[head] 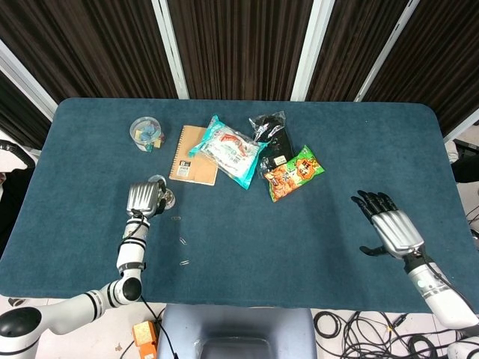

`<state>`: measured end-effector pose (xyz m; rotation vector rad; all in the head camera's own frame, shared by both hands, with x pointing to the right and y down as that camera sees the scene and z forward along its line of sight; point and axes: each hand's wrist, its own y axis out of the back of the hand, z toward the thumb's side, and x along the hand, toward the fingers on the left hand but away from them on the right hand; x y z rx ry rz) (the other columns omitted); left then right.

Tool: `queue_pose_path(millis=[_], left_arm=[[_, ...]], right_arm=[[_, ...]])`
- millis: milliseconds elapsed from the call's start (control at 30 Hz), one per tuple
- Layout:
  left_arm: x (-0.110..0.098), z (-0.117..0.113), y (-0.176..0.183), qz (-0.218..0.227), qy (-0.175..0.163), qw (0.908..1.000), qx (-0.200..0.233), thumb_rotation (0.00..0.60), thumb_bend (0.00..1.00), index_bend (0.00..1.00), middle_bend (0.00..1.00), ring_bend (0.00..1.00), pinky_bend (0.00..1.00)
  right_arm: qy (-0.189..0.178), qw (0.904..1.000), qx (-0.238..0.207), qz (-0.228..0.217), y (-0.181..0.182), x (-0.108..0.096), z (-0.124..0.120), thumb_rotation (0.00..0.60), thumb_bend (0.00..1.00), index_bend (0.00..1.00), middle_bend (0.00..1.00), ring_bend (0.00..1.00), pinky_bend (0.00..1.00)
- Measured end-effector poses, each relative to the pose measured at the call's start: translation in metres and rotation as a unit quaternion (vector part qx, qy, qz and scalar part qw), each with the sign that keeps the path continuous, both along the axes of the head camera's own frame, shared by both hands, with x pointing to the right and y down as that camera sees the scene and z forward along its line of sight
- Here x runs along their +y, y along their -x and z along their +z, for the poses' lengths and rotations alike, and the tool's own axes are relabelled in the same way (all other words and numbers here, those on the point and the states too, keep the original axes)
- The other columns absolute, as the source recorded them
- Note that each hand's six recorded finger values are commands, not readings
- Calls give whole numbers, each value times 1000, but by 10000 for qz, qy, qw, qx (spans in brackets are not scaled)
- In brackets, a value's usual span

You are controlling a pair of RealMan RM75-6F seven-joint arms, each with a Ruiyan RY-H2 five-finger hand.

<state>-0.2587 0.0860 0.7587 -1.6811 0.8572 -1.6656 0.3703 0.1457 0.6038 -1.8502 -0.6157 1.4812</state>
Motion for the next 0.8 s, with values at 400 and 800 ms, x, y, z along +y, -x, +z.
queue_pose_path(millis=[400, 800], left_arm=[[32, -28, -31, 420, 93, 9960, 778, 600, 389, 492, 1000, 1000, 1000], [62, -3, -33, 680, 386, 9961, 418, 600, 374, 447, 1000, 1000, 1000]], right_arm=[[21, 10000, -80, 46, -4, 1, 1, 600, 55, 0, 0, 0, 0], [53, 9999, -95, 83, -9, 3, -1, 600, 55, 0, 0, 0, 0]])
